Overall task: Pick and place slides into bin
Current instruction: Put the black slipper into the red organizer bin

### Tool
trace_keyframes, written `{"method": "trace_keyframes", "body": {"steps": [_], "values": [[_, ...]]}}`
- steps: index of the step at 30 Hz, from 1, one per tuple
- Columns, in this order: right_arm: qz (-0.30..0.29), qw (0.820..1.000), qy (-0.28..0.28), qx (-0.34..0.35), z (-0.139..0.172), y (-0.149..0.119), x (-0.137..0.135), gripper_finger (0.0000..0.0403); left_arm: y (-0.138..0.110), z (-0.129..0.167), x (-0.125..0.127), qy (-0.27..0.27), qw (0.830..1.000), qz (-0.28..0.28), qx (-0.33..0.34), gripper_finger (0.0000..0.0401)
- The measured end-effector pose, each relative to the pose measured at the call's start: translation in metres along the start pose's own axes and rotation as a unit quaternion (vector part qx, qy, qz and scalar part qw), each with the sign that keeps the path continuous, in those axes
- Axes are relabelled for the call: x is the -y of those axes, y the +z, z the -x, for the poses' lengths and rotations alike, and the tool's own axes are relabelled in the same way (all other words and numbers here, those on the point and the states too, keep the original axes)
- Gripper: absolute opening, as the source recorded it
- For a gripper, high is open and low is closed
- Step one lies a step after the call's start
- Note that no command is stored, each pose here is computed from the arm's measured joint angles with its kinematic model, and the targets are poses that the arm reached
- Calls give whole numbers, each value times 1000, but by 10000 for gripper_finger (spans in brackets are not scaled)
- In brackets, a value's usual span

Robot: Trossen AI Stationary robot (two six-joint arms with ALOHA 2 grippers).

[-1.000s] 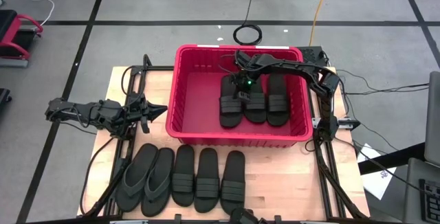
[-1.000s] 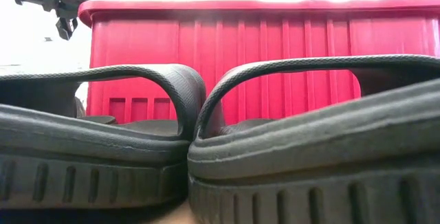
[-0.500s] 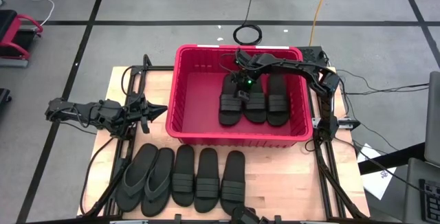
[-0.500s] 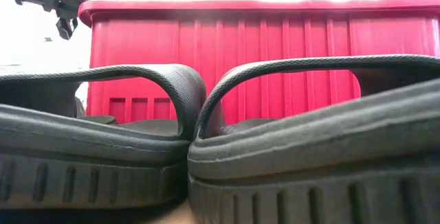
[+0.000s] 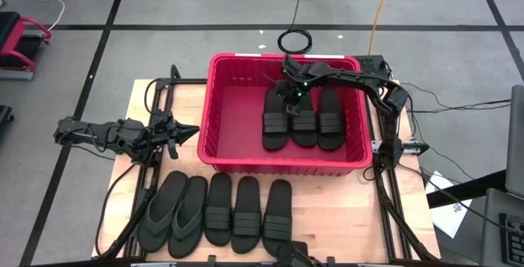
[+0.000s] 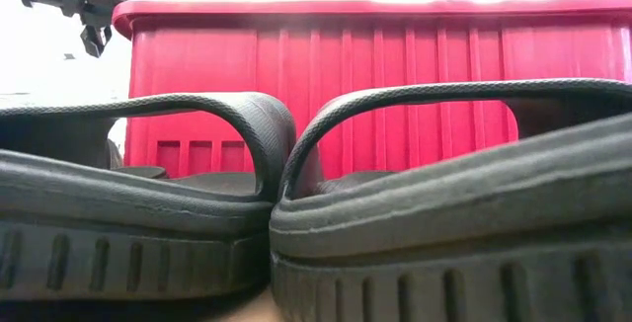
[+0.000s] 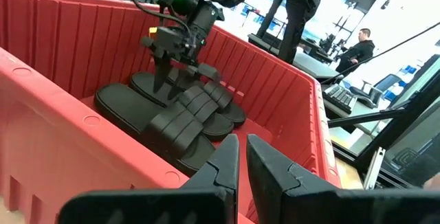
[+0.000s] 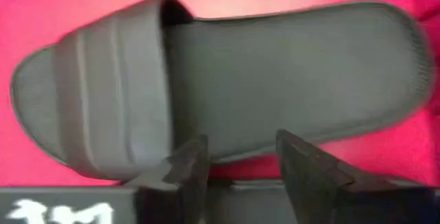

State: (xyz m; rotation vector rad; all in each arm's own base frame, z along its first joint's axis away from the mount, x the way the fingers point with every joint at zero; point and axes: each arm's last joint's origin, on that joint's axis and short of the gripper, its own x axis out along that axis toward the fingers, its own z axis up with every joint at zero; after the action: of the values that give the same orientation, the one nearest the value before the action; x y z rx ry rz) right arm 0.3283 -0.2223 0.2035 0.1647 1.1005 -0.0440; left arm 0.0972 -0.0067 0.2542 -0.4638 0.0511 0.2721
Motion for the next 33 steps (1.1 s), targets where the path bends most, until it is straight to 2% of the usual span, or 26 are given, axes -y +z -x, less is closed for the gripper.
{"method": "trace_keyframes", "body": {"steps": [4, 7, 14, 17, 21, 24, 26, 29, 33], "values": [[5, 999, -44, 2, 15, 2, -2, 185, 0, 0, 0, 0, 1000, -2, 0, 26], [12, 998, -54, 25, 33, 6, -7, 186, 0, 0, 0, -1, 1000, -7, 0, 26], [53, 983, -88, 150, 107, 19, -35, 166, 0, 0, 0, -1, 1000, -17, 0, 26], [66, 966, -73, 239, 147, 23, -55, 141, 0, 0, 0, -2, 1000, -17, -1, 26], [41, 934, -18, 354, 196, 24, -85, 79, 0, 0, 0, -4, 1000, -17, -2, 26], [71, 913, 37, 400, 225, 18, -116, 19, 0, 0, 0, -7, 1000, -16, -3, 26], [99, 904, 64, 411, 239, 12, -140, 9, 0, 0, 1, -15, 1000, -17, -3, 26], [132, 901, 96, 402, 247, 2, -172, 10, 2, 0, 3, -29, 999, -25, 1, 26], [149, 923, 112, 337, 239, -11, -210, 2, 4, 0, 4, -40, 998, -47, 12, 26]]}}
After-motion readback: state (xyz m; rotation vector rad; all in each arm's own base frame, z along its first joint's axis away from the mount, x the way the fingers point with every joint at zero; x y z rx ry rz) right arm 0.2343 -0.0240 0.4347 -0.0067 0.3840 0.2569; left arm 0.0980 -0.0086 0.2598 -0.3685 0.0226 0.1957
